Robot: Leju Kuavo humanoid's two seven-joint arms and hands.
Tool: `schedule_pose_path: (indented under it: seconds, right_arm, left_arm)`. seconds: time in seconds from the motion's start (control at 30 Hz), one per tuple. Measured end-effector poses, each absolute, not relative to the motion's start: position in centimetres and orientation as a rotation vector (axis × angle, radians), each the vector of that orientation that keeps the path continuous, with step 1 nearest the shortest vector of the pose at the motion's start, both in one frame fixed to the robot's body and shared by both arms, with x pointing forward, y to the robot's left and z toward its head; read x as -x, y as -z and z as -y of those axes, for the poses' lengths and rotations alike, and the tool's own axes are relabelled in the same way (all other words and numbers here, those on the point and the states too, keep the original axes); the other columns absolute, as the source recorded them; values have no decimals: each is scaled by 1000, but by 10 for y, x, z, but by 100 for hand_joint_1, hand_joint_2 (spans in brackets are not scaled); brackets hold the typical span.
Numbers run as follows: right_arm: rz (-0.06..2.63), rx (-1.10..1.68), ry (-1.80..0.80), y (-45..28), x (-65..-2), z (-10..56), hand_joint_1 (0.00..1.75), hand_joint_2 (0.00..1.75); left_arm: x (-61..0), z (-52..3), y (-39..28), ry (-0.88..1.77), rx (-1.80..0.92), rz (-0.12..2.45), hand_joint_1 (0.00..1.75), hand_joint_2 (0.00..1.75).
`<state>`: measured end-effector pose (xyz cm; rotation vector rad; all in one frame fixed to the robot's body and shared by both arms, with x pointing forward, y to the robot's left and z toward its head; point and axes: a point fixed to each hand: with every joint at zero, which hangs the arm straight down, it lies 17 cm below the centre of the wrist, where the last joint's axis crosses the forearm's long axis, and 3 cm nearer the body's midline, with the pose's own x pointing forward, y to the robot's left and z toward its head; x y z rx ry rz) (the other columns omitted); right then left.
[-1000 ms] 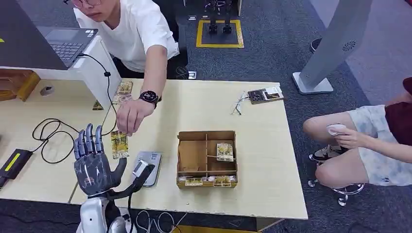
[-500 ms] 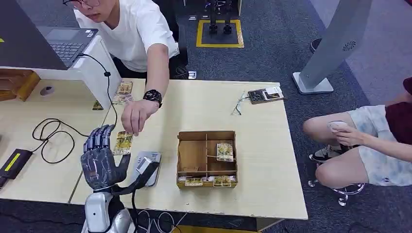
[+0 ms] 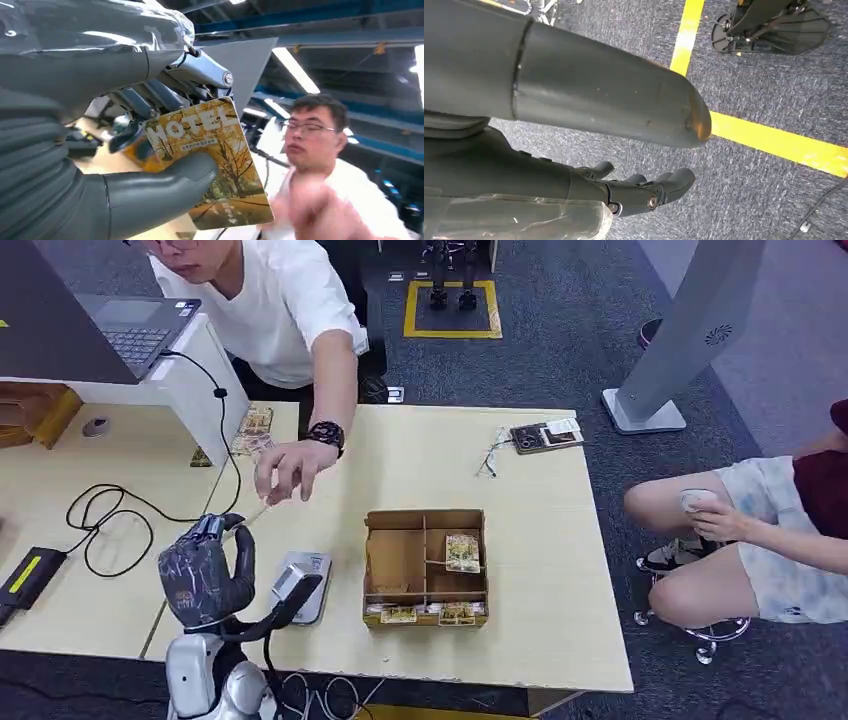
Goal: Pass the card to the sensor for recognition and then transmit it.
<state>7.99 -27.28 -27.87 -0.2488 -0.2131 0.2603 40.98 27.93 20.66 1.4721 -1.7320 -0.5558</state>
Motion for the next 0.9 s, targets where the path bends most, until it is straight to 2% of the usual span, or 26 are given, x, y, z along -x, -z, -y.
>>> schedule_pose_path:
  seconds: [0.57, 0.9]
  right_arm:
    - [215, 256, -260, 278, -81, 274, 0, 0]
    - [220, 256, -260, 278, -82, 274, 0, 0]
  left_arm:
    - [-396, -318, -200, 419, -1447, 1717, 175, 175]
    - [-395, -318, -192, 564, -1527, 1667, 175, 175]
